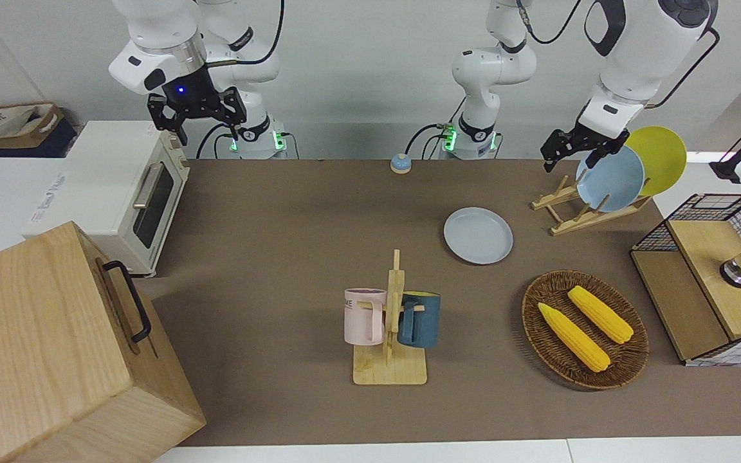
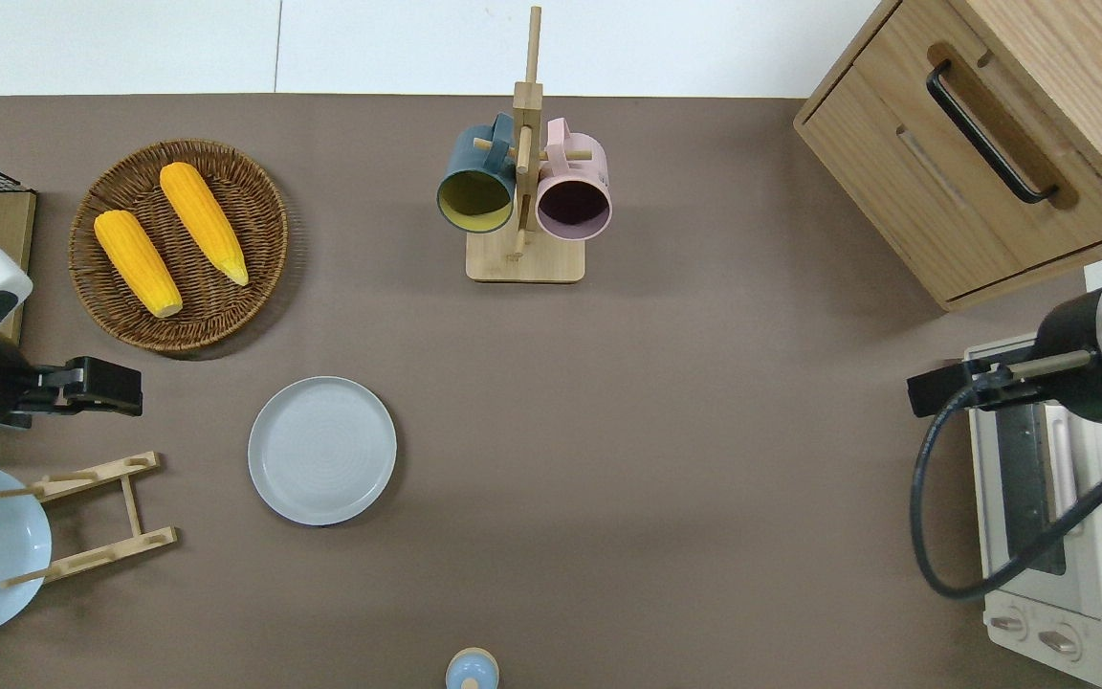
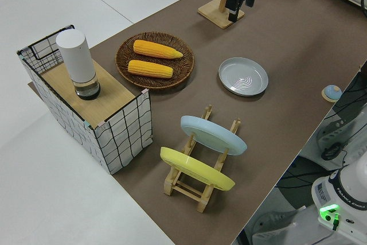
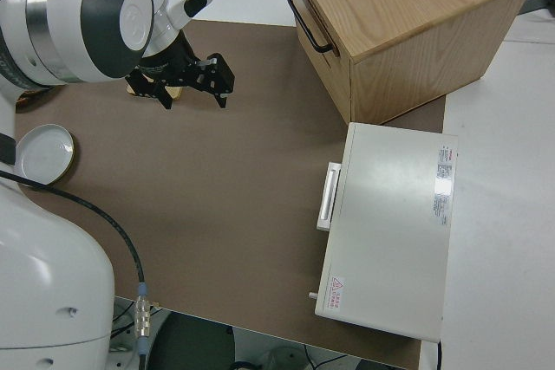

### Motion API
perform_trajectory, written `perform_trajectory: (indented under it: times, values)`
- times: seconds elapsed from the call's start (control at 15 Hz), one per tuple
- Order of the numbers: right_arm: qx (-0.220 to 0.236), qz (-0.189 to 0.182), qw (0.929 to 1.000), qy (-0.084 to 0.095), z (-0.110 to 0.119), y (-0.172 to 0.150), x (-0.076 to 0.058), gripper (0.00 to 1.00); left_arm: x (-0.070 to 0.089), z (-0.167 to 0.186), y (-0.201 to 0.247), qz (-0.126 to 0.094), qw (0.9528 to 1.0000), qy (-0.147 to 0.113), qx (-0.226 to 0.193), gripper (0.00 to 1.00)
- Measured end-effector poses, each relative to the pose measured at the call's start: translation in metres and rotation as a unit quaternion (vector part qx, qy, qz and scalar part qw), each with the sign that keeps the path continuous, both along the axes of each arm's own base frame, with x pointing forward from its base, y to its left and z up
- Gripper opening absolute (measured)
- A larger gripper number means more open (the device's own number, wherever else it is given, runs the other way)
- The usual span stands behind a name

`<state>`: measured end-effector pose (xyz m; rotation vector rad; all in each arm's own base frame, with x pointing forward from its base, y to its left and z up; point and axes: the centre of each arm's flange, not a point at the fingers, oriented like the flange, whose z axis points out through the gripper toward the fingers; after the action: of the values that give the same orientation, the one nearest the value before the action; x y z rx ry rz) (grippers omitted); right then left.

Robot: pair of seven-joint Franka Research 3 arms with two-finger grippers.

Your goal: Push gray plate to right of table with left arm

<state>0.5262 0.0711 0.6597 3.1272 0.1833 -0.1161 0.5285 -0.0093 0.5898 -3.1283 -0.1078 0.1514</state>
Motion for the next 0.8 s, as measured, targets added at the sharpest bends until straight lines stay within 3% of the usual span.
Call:
perform_trajectory:
  times: [0.07,0.33,0.47,0.8]
  values:
    - [0.000,0.000,1.0000,0.000,0.000,0.000,0.000,0.99,-0.003,-0.007,0.002,0.002,1.0000,0.004,0.000,1.00]
    - [0.000,0.000,1.0000,0.000,0.000,0.000,0.000,0.99,-0.026,-0.051,-0.001,0.006,0.9997,-0.023,0.004,1.00]
    - [0.000,0.000,1.0000,0.000,0.000,0.000,0.000,0.99,-0.043,-0.092,-0.007,0.016,0.9992,-0.036,0.008,1.00]
    - [0.000,0.000,1.0000,0.000,0.000,0.000,0.000,0.99,-0.064,-0.183,-0.012,0.029,0.9971,-0.069,0.008,1.00]
